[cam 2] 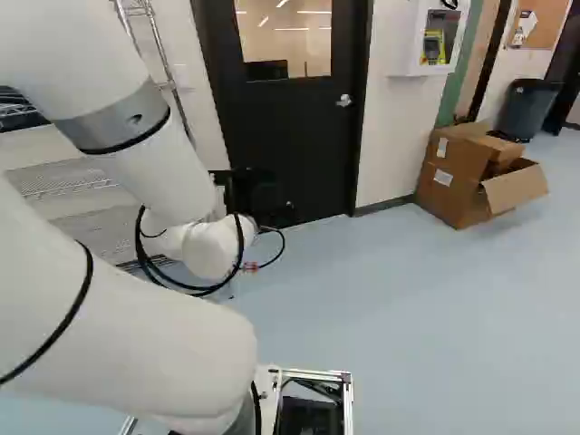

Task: Open the door and move inside

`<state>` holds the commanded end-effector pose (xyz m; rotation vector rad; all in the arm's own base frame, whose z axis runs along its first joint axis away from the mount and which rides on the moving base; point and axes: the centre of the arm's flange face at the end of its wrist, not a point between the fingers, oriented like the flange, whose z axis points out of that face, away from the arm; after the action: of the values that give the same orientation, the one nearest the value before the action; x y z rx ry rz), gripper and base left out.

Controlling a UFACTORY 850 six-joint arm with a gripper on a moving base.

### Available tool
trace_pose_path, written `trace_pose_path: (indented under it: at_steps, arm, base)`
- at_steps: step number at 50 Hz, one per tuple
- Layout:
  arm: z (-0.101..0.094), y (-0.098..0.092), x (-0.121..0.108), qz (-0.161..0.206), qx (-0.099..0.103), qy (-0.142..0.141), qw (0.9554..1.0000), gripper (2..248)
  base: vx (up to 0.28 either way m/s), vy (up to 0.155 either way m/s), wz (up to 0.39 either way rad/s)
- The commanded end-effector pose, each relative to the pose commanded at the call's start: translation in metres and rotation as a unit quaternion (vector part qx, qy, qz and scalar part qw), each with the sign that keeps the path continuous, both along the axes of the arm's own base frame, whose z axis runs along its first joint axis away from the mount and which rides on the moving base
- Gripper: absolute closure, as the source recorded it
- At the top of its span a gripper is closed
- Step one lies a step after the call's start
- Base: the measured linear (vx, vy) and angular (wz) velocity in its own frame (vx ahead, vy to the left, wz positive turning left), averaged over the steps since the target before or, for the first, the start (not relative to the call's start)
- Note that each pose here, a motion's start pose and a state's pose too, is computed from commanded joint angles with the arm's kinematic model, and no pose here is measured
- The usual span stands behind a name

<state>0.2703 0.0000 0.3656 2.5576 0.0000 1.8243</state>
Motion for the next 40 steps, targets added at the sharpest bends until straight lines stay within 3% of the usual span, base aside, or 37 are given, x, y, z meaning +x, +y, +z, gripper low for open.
trace_pose_path:
  at_steps: [40]
  arm:
    - [0.0000, 0.0000, 0.0000, 0.000, 0.000, 0.000, 1.0000, 3]
  base:
    - [0.000, 0.000, 0.000]
